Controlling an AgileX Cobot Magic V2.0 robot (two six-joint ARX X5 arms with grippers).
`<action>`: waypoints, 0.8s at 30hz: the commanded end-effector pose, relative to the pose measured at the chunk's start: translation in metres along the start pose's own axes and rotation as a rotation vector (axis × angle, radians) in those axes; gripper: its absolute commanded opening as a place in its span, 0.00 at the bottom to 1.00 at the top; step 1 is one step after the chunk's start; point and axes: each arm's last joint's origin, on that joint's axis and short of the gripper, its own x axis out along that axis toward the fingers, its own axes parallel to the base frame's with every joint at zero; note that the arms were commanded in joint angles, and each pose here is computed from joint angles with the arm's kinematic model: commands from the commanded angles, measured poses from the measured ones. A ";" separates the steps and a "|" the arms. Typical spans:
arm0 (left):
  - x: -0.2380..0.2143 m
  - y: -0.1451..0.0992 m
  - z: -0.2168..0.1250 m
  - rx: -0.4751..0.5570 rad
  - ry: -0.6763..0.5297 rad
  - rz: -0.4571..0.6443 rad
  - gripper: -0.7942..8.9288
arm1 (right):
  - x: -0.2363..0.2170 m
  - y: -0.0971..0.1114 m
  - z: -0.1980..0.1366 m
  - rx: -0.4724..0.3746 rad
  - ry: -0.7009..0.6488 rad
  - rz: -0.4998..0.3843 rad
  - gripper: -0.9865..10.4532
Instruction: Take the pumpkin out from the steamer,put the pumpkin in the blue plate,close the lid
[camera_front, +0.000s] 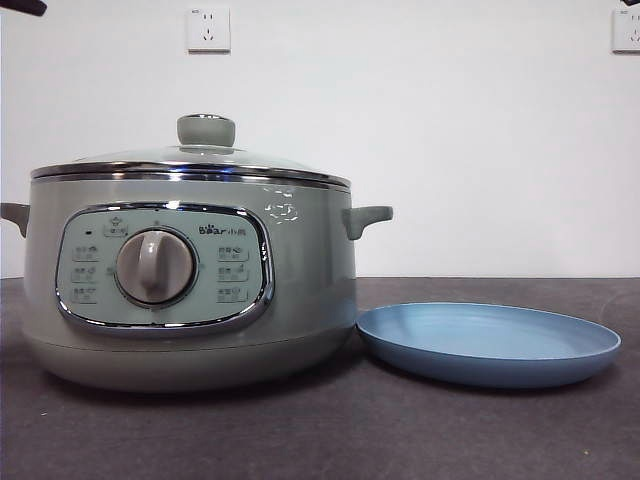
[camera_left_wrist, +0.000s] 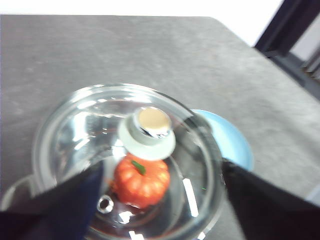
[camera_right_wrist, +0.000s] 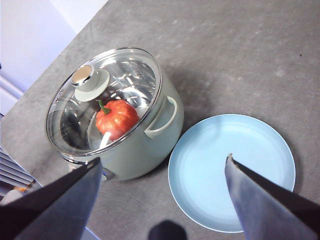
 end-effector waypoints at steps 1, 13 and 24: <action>0.007 -0.003 0.008 0.005 0.012 0.009 0.50 | 0.001 0.001 0.001 0.000 0.000 0.008 0.45; 0.075 -0.020 0.041 0.097 0.143 0.047 0.50 | 0.001 0.002 0.001 0.005 0.002 0.011 0.45; 0.138 -0.014 0.024 0.119 0.326 0.102 0.50 | 0.001 0.002 0.001 0.004 0.002 0.010 0.44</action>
